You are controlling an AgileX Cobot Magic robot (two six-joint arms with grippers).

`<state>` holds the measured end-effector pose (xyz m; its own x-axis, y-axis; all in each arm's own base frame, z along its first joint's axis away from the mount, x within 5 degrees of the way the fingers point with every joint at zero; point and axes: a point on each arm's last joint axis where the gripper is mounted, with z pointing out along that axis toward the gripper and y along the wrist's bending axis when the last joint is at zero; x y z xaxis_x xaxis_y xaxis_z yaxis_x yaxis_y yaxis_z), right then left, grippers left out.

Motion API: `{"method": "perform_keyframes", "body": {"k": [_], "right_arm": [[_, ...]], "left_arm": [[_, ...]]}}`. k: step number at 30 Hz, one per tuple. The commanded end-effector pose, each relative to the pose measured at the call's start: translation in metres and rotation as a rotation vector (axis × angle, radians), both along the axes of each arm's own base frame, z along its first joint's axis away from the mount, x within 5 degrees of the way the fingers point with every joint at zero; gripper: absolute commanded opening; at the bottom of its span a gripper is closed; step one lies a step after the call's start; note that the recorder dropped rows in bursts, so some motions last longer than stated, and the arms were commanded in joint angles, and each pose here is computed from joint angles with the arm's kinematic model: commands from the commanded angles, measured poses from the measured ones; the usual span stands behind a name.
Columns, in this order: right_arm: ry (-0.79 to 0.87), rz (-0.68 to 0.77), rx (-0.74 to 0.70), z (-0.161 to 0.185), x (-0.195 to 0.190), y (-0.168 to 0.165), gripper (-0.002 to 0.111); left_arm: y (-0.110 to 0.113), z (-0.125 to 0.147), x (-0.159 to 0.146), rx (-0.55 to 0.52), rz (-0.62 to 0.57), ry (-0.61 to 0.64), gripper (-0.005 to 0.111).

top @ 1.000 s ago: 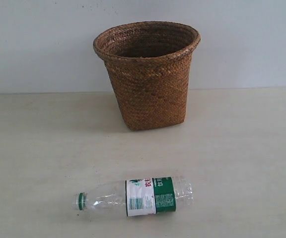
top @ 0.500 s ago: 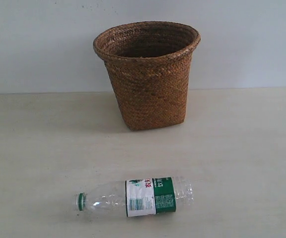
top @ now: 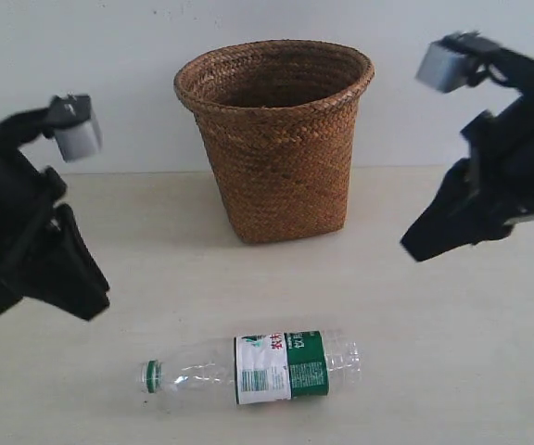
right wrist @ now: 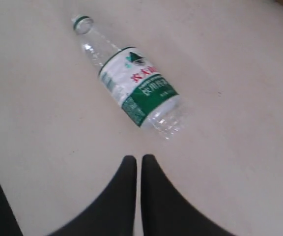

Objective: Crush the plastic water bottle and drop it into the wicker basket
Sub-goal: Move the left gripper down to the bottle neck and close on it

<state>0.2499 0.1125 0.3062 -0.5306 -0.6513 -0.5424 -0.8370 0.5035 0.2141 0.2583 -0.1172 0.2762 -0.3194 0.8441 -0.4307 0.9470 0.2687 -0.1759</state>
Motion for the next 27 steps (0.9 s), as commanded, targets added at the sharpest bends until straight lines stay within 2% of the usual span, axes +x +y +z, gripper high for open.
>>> {"method": "perform_keyframes", "body": {"k": [1, 5, 8, 10, 19, 27], "right_arm": [[0.039, 0.104, -0.040, -0.027, 0.007, 0.033, 0.000], [0.077, 0.158, -0.066, -0.047, 0.010, 0.049, 0.000], [0.059, 0.151, -0.067, -0.055, 0.015, 0.057, 0.000], [0.042, 0.148, -0.070, -0.057, 0.016, 0.059, 0.000], [0.019, 0.131, -0.064, -0.056, 0.019, 0.060, 0.000], [0.015, 0.128, -0.064, -0.056, 0.019, 0.060, 0.000]], "left_arm": [[-0.018, -0.037, 0.002, 0.023, -0.154, 0.061, 0.061], [-0.023, -0.068, 0.016, 0.061, -0.160, 0.020, 0.064], [-0.025, -0.090, 0.028, 0.079, -0.138, 0.002, 0.064], [-0.028, -0.101, 0.032, 0.064, -0.169, -0.013, 0.064], [-0.033, -0.142, 0.050, 0.071, -0.161, -0.063, 0.064], [-0.033, -0.167, 0.053, 0.092, -0.188, -0.035, 0.063]]}}
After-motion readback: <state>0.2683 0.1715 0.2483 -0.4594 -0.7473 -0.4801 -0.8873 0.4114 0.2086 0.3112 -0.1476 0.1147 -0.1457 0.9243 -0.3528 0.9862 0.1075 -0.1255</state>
